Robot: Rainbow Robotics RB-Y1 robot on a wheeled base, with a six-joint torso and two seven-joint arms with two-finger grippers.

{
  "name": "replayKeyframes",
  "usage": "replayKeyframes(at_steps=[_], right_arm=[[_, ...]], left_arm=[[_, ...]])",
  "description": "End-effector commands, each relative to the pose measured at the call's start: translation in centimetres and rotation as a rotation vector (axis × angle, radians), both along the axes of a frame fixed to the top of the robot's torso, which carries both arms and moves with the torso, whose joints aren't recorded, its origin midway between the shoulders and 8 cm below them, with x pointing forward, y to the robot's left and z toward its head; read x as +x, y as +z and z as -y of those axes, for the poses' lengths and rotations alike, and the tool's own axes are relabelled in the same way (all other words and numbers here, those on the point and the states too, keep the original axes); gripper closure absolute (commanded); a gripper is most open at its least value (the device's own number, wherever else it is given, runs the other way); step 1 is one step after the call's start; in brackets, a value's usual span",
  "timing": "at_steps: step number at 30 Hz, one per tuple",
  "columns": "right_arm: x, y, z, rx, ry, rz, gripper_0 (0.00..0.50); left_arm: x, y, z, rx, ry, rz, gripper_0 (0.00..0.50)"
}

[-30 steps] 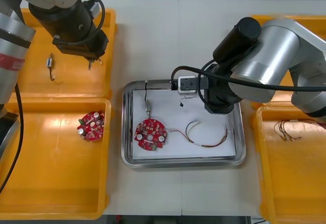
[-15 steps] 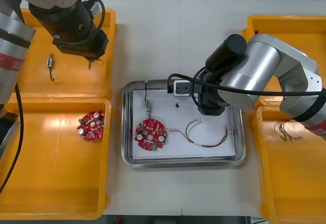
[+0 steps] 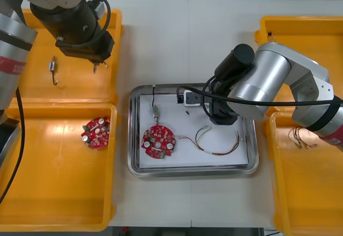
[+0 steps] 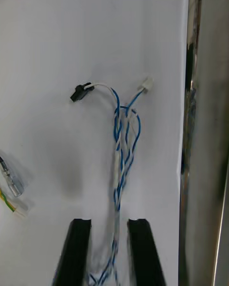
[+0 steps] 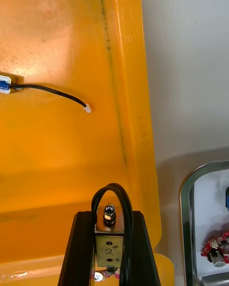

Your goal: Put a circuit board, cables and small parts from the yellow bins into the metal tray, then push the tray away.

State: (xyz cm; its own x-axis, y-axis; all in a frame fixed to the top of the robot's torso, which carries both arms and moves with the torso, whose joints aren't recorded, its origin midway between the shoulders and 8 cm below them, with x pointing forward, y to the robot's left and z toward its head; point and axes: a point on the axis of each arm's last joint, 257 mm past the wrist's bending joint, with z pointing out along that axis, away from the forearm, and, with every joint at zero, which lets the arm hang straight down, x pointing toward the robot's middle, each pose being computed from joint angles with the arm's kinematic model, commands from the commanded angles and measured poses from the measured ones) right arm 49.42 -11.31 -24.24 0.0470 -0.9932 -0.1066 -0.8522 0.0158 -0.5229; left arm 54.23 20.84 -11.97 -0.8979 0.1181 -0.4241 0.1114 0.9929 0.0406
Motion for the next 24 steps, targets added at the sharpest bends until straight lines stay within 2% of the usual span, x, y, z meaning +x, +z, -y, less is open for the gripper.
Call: replayKeyframes(at_steps=[1,7,14,24], right_arm=[[0.6,0.8,0.3,-0.025,0.025,0.033,0.000],[0.4,1.3,-0.2,-0.012,0.029,0.038,0.000],[-0.3,3.3,-0.7,0.028,0.004,0.017,0.000],[-2.9,8.0,-1.5,0.094,-0.079,-0.059,0.000]], left_arm=[[-0.2,0.8,0.9,-0.074,0.077,0.017,0.500],[-0.2,0.9,0.9,-0.075,0.079,0.020,0.500],[-0.2,1.0,1.1,-0.083,0.080,0.023,0.500],[-0.3,1.3,1.5,-0.095,0.084,0.028,0.500]])
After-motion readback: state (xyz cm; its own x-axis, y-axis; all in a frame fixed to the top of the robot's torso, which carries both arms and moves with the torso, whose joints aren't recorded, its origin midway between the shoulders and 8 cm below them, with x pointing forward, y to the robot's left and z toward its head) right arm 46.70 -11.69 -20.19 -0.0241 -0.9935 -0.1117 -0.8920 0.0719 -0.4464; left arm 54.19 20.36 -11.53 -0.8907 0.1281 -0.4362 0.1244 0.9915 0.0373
